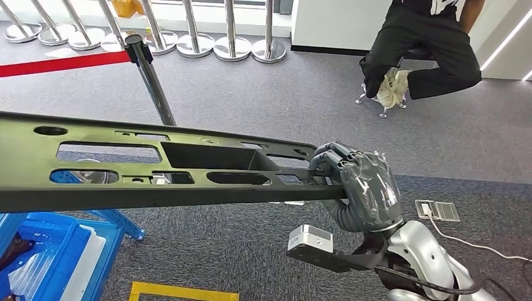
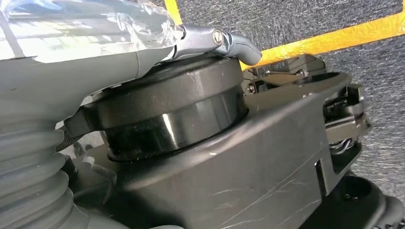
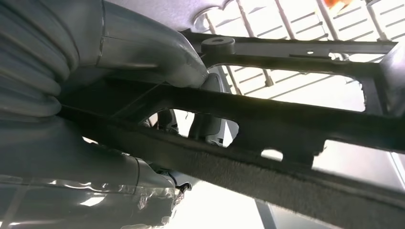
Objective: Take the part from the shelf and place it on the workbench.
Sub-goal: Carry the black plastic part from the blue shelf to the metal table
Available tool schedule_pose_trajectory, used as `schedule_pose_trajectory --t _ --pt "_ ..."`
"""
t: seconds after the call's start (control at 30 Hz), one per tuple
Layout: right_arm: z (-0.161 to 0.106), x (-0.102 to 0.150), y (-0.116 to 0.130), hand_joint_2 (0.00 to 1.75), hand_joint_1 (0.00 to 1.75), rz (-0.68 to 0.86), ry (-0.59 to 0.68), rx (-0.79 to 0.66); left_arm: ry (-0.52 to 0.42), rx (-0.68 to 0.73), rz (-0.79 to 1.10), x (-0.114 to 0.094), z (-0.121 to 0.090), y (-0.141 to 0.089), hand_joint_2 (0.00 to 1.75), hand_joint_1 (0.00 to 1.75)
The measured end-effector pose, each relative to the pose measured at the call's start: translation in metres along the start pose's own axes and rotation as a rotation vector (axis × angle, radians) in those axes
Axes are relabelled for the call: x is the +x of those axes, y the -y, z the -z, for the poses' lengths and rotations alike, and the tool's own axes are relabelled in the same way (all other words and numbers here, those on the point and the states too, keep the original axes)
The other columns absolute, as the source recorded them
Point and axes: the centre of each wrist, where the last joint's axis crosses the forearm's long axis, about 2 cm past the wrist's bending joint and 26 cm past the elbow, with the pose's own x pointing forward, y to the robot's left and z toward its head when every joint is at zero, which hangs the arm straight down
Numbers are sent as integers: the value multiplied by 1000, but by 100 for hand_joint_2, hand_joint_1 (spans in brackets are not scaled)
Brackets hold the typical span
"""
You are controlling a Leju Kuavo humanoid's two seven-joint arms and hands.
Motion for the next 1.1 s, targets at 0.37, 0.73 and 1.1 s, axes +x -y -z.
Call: schedule_pose_trajectory --t 0.37,0.73,1.1 --pt "0 0 0 175 175 0 -1 0 -13 5 -6 -4 0 -2 175 0" --pt "1 0 1 175 175 1 6 -4 3 5 -2 -1 0 -2 175 0" --pt "1 0 1 175 175 1 4 -3 -5 -2 -3 -1 0 1 175 0"
